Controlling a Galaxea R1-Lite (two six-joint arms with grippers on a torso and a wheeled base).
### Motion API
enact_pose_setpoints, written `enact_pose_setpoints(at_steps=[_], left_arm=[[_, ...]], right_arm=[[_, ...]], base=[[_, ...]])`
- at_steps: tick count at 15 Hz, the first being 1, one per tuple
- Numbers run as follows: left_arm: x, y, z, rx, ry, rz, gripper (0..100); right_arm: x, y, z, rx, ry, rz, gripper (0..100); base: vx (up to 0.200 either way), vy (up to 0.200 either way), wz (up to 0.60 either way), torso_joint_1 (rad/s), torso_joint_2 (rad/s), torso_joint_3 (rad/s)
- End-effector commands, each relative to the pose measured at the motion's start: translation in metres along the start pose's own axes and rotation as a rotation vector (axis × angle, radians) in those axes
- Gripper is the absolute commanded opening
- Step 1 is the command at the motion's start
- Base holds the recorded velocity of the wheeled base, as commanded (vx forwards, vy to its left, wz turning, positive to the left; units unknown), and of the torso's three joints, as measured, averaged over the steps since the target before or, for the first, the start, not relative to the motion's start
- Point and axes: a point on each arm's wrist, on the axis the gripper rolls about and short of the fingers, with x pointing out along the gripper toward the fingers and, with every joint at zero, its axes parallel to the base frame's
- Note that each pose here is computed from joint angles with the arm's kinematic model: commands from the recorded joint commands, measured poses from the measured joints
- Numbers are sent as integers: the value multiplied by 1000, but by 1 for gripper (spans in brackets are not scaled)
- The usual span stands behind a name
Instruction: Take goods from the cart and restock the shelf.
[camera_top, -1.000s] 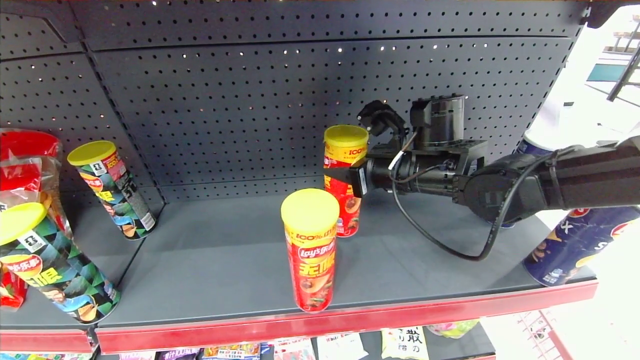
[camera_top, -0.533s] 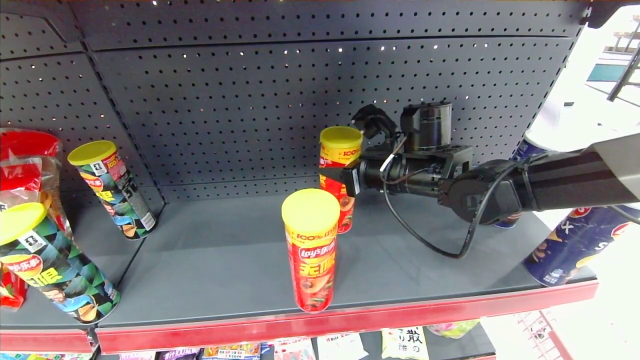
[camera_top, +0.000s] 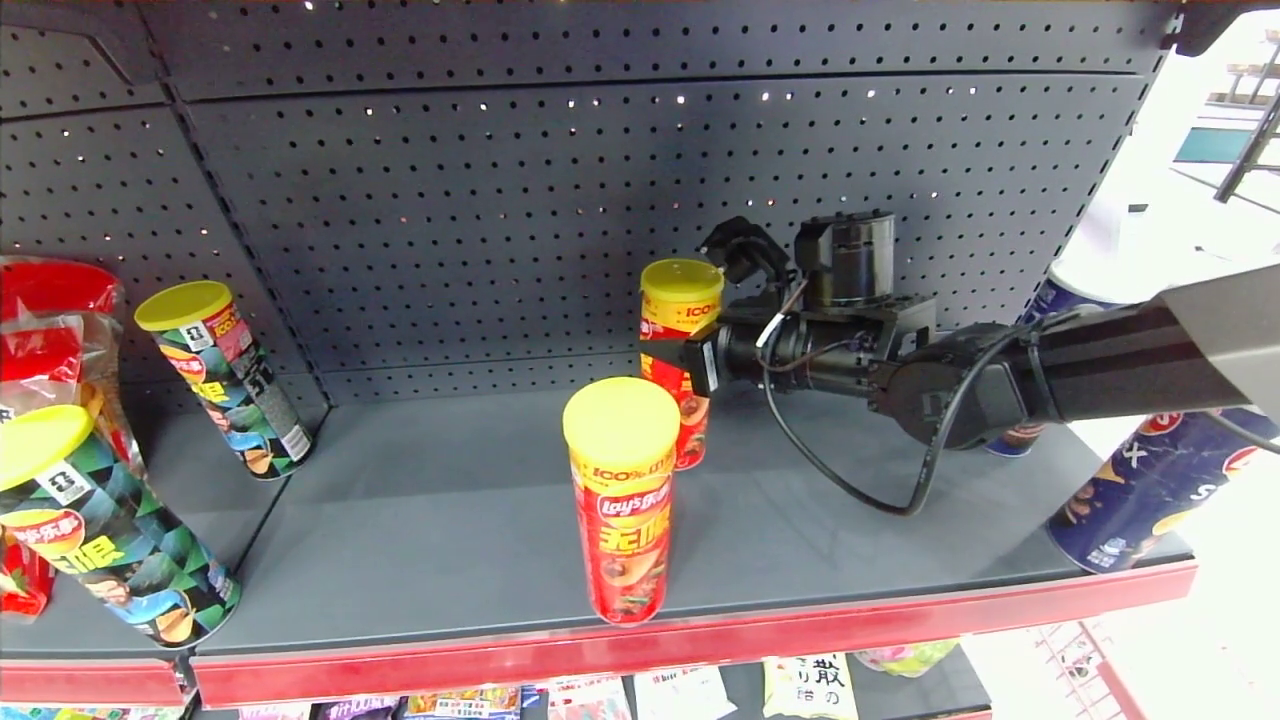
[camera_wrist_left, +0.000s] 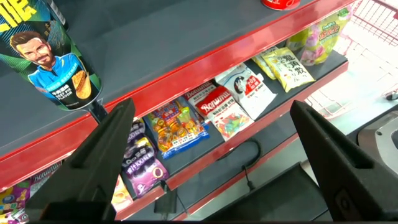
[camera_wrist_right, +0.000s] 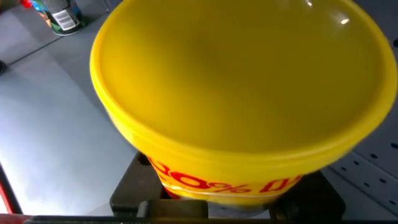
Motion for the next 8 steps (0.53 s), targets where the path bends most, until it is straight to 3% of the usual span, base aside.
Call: enact_pose_setpoints(at_steps=[1, 8], left_arm=[[0, 0, 0, 0, 4, 0, 100], [0, 0, 0, 0, 2, 0, 100]], right_arm=[[1, -1, -1, 0, 2, -2, 0], [3, -2, 2, -2, -10, -3, 0]], base=[[0, 0, 0, 0, 0, 0], [0, 0, 0, 0, 0, 0]])
